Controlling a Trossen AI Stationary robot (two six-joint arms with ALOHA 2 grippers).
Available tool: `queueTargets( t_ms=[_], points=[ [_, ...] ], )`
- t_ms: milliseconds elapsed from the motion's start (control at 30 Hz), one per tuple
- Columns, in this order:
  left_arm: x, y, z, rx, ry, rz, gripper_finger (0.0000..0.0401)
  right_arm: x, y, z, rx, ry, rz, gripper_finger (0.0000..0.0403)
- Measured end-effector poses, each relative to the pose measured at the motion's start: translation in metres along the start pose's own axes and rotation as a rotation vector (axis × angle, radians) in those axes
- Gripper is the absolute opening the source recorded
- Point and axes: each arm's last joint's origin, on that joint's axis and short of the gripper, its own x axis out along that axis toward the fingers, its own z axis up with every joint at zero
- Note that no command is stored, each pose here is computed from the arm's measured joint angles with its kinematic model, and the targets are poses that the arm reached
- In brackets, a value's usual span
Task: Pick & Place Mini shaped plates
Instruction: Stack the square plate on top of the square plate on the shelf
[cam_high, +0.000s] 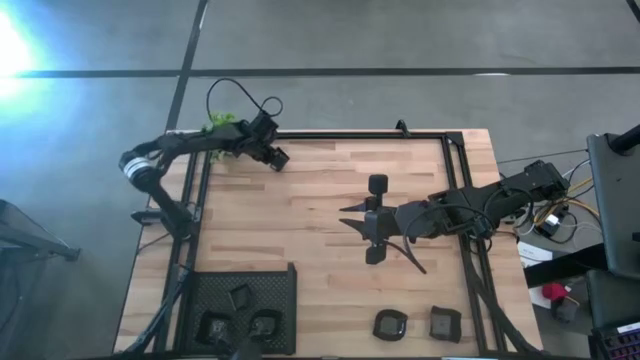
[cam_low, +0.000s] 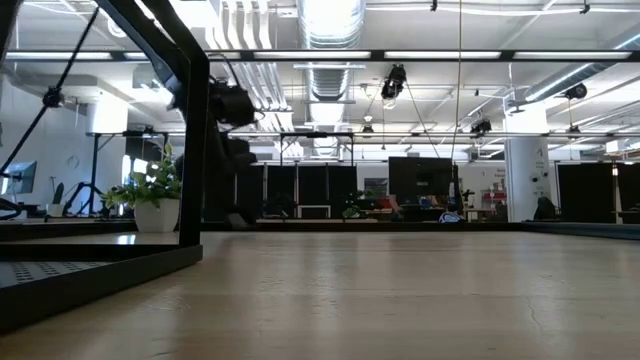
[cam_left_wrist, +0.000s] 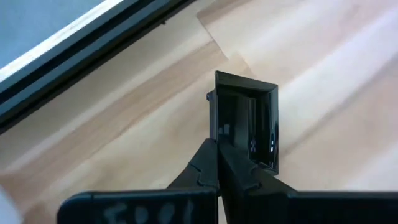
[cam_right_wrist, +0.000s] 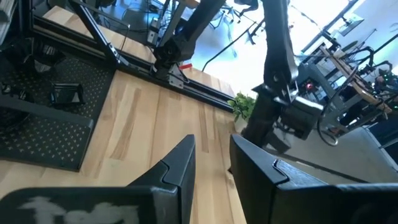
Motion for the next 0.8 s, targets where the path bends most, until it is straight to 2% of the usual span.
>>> queueTargets(
  t_ms=[167,300,533,800],
  points=[
    [-0.037,-0.008,-0.007,0.055,-0.018,-0.001,0.0001,0.0,0.0,0.0,0.0,0.0,0.0,0.0095],
    [-0.065,-0.014,-0.024,0.096,-0.024,-0.01,0.0001,0.0,0.0,0.0,-0.001,0.0,-0.001,0.0095],
    [-0.107,-0.03,-0.07,0.125,-0.028,-0.087,0.0001,0.0,0.0,0.0,-0.003,0.0,0.0,0.0095],
    [-0.133,-0.044,-0.122,0.15,-0.02,-0.206,0.0,0.0,0.0,0.0,-0.008,0.0,0.0,0.0095]
  ],
)
